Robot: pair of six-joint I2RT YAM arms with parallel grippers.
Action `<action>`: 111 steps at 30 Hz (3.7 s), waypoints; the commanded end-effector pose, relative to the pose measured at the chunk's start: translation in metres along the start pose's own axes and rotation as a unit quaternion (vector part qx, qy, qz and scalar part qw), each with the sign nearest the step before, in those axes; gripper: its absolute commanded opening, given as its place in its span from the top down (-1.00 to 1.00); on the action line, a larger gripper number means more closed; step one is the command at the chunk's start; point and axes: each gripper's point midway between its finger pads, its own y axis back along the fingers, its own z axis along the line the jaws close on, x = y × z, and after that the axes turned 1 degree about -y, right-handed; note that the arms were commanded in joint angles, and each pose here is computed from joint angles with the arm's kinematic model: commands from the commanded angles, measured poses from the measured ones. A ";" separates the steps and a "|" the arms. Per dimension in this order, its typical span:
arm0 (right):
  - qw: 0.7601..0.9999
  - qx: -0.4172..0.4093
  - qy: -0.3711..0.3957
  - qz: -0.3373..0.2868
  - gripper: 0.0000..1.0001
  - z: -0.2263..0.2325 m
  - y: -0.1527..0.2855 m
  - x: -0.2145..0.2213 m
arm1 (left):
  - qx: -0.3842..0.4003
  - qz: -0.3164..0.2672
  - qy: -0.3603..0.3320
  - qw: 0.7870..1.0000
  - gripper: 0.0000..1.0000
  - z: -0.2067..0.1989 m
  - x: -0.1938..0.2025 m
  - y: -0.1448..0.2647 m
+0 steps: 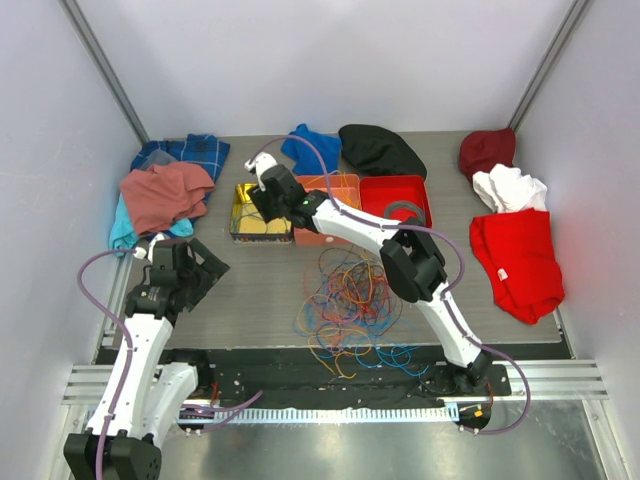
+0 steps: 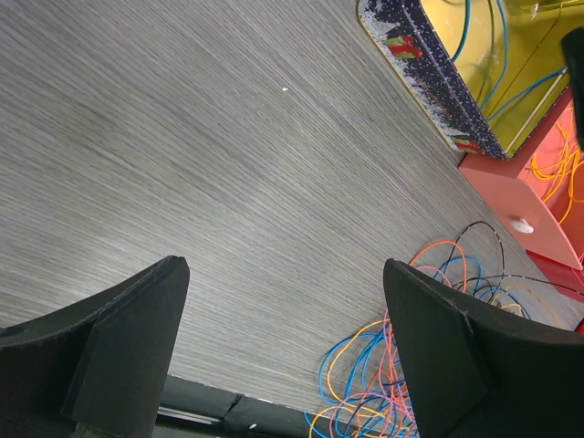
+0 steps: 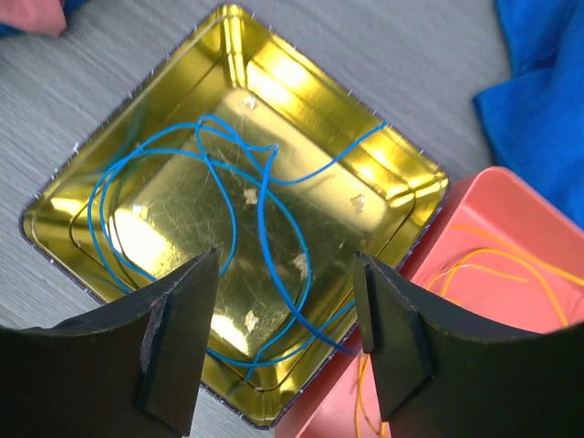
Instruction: Untangle the cables
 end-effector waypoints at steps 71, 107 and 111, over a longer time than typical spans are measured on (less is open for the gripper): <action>0.928 0.178 -0.320 -0.073 -0.25 -0.117 0.338 0.162 | 0.231 -0.002 -0.411 0.882 -0.71 -0.237 0.165 -0.001; 0.929 0.177 -0.312 -0.096 -0.23 -0.126 0.356 0.161 | 0.223 -0.008 -0.473 0.852 0.83 -0.274 0.185 -0.031; 0.928 0.173 -0.315 -0.099 -0.22 -0.126 0.358 0.160 | 0.236 -0.047 -0.450 0.860 1.00 -0.282 0.148 0.007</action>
